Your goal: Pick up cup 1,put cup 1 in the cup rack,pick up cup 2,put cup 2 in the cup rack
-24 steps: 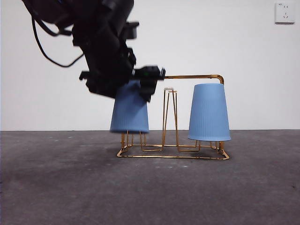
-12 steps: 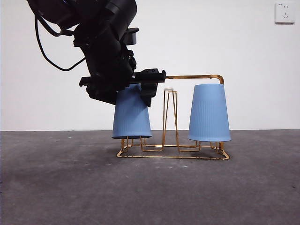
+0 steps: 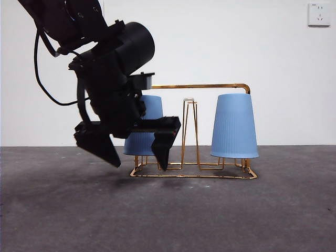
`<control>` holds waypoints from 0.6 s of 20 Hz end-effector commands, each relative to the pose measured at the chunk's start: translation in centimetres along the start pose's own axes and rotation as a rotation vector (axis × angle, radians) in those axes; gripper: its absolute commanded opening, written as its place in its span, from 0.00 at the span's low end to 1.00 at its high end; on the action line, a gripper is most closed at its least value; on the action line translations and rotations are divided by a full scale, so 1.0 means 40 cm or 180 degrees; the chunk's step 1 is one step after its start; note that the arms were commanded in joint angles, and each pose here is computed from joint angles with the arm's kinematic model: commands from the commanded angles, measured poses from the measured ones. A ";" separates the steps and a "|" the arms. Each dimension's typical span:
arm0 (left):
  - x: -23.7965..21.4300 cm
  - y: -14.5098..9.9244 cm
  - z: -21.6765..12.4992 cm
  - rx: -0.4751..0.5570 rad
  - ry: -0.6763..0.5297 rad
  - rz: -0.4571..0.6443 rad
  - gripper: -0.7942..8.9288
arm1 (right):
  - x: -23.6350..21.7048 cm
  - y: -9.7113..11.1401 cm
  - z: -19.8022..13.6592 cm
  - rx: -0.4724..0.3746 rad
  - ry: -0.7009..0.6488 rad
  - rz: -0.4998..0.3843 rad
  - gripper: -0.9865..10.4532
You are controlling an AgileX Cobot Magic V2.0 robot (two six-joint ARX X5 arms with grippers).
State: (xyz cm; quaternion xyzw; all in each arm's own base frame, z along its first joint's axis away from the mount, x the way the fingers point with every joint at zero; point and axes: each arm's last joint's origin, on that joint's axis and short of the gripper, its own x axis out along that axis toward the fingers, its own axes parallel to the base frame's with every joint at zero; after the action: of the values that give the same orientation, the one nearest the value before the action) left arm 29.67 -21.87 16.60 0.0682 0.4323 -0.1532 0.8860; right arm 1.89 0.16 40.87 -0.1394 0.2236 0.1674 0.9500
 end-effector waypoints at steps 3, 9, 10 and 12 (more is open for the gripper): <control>-0.036 -0.015 -0.014 0.0032 0.0234 -0.0020 0.66 | 0.000 0.000 -0.003 0.0025 0.0003 0.0005 0.22; -0.190 -0.039 -0.028 0.0254 0.0441 -0.0161 0.66 | 0.000 0.003 -0.003 0.0027 0.0012 0.0154 0.22; -0.227 -0.042 -0.032 0.0299 0.0451 -0.0189 0.66 | 0.000 0.005 -0.004 0.0028 0.0017 0.0230 0.22; -0.306 -0.047 -0.042 0.0389 0.0432 -0.0288 0.66 | 0.000 0.009 -0.004 0.0026 0.0030 0.0418 0.22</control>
State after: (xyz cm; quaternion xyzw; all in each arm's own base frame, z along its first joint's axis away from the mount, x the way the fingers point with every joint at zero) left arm 20.75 -20.60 24.98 0.1157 0.4863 -0.2125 0.8396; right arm 1.69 0.46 40.74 -0.1269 0.2378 0.2277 0.9357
